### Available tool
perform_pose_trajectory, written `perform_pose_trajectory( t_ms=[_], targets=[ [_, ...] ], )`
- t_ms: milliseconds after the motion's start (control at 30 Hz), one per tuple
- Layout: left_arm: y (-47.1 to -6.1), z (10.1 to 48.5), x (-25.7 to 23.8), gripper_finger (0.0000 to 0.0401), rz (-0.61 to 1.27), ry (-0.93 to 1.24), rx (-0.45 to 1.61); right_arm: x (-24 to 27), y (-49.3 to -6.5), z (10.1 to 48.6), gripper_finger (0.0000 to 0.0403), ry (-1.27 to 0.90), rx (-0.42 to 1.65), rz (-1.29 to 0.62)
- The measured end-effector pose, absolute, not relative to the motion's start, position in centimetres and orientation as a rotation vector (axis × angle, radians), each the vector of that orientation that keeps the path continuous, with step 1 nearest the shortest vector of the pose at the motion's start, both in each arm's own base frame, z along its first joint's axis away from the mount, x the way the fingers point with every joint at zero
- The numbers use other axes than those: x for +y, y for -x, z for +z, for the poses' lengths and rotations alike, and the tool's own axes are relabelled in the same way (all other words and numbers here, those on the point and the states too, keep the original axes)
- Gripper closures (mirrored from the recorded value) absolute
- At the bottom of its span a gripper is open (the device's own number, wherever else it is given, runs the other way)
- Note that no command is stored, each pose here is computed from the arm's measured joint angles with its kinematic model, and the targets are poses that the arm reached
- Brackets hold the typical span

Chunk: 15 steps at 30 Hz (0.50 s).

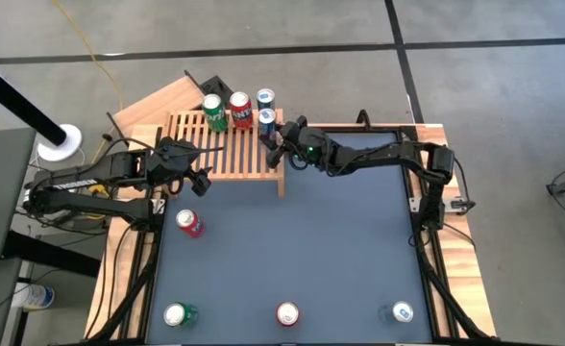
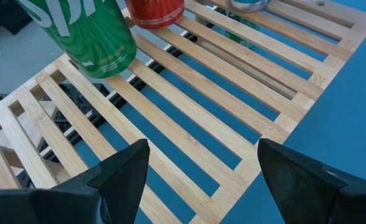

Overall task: Place canned beverage on shelf
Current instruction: Put the top blue soda can on the shelf aligned with the other blue soda can

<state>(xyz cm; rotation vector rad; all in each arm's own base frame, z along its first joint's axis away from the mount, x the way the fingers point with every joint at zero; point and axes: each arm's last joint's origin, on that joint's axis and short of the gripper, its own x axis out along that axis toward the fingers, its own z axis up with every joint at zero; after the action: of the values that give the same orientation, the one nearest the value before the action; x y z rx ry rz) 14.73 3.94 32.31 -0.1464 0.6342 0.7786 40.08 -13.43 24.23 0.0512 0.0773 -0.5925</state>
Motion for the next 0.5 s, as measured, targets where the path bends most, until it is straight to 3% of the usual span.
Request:
perform_pose_trajectory(
  t_ms=[500],
  targets=[
    [-14.73,32.31,3.92,0.0113,0.774,0.149,0.635,-13.34,-40.13,24.23,0.0168,-0.053,0.079,-0.565]
  ],
)
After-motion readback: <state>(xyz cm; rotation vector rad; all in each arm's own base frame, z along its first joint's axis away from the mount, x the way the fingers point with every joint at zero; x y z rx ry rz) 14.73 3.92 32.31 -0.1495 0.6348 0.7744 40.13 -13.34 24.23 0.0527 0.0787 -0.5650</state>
